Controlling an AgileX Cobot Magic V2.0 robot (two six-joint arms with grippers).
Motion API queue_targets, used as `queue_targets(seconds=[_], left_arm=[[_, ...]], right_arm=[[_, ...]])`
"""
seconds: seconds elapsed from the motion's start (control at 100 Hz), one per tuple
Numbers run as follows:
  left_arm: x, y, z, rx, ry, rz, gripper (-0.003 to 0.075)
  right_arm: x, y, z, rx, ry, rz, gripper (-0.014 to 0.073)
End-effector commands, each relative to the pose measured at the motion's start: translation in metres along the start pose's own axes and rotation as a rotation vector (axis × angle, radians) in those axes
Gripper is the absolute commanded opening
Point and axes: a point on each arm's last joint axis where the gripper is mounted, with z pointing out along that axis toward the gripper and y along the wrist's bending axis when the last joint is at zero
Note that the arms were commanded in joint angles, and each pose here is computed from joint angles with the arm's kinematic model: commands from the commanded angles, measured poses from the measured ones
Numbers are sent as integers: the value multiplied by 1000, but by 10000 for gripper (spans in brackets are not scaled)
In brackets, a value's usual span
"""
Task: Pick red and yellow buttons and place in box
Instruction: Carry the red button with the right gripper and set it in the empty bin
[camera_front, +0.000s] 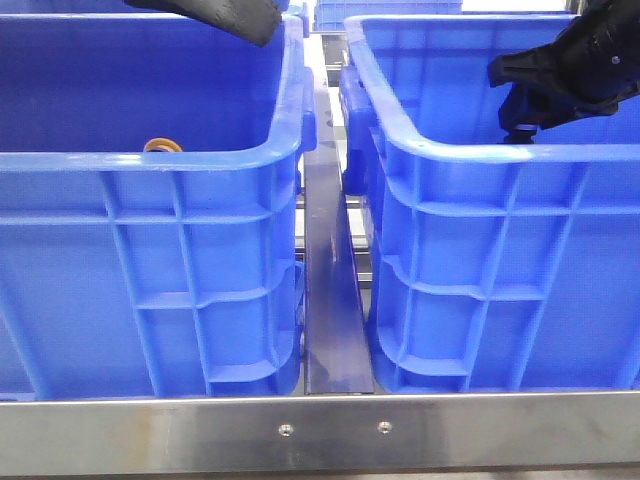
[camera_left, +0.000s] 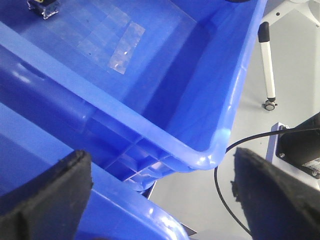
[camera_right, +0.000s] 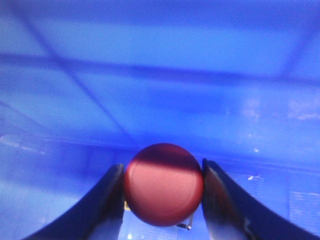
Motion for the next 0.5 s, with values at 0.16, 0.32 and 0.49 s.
queue_targets(seconds=[0.16, 0.32, 0.49], left_arm=[[-16, -14, -13, 15, -96, 11, 554], [-16, -14, -13, 15, -96, 11, 554], [-16, -14, -13, 15, -96, 11, 554]], right_arm=[[-22, 2, -16, -2, -76, -8, 473], [-25, 5, -22, -29, -78, -11, 519], [-33, 7, -36, -31, -111, -16, 519]])
